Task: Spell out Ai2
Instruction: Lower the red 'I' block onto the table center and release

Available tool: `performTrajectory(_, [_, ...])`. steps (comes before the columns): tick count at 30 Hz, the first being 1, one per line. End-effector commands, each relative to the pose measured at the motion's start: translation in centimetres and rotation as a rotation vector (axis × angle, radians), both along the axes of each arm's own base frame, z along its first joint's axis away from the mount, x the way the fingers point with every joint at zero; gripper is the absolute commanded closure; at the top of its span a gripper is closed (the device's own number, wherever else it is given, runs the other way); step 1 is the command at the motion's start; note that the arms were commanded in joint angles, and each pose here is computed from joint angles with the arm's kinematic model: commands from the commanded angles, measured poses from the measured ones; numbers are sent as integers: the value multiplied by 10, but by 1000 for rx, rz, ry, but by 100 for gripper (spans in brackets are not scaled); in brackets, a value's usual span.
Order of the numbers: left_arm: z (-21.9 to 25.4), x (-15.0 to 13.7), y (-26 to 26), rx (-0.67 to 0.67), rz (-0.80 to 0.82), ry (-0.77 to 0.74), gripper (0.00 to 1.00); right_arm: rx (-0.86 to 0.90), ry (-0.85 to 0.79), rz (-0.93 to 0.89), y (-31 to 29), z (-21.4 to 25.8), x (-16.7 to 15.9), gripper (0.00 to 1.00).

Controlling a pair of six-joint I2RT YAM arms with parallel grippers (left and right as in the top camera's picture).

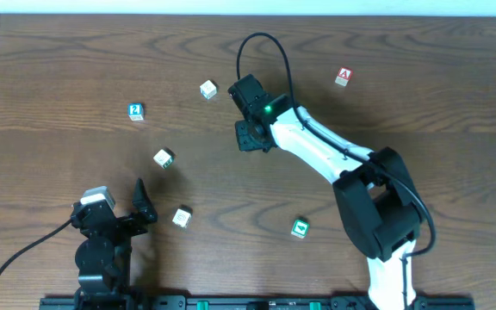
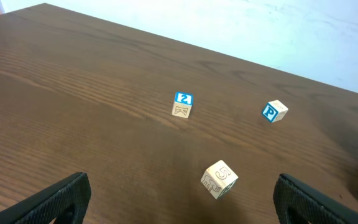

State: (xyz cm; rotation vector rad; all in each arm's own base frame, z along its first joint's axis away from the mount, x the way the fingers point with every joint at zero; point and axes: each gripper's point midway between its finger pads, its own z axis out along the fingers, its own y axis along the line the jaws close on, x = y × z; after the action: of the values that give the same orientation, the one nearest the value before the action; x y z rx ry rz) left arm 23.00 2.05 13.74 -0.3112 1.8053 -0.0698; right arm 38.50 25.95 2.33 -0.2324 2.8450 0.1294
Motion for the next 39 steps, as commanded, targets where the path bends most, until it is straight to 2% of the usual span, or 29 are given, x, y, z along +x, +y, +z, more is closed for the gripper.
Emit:
performTrajectory(1, [-12,0,1,-1,5,27,5,-27,-24,-81,-6,-6,7,78])
performTrajectory(11, [-12,0,1,-1,5,27,4,-14,-81,-129,-4,-1,19,76])
performTrajectory(13, [-12,0,1,-1,5,27,5,-9,-77,-137,-3,-2,19,69])
performTrajectory(21, [-12,0,1,-1,5,27,5,15,-52,-134,1,-3,15,61])
performTrajectory(26, [-12,0,1,-1,5,27,5,12,-51,-134,0,-3,14,60])
performTrajectory(30, [-12,0,1,-1,5,26,5,-27,-88,-156,-10,0,22,50])
performTrajectory(32, [-12,0,1,-1,5,27,5,-28,-114,-172,-15,11,31,43])
performTrajectory(35, [-12,0,1,-1,5,27,5,-3,-163,-179,-18,45,52,40])
performTrajectory(39, [-12,0,1,-1,5,26,5,-54,-339,-142,-38,123,95,32])
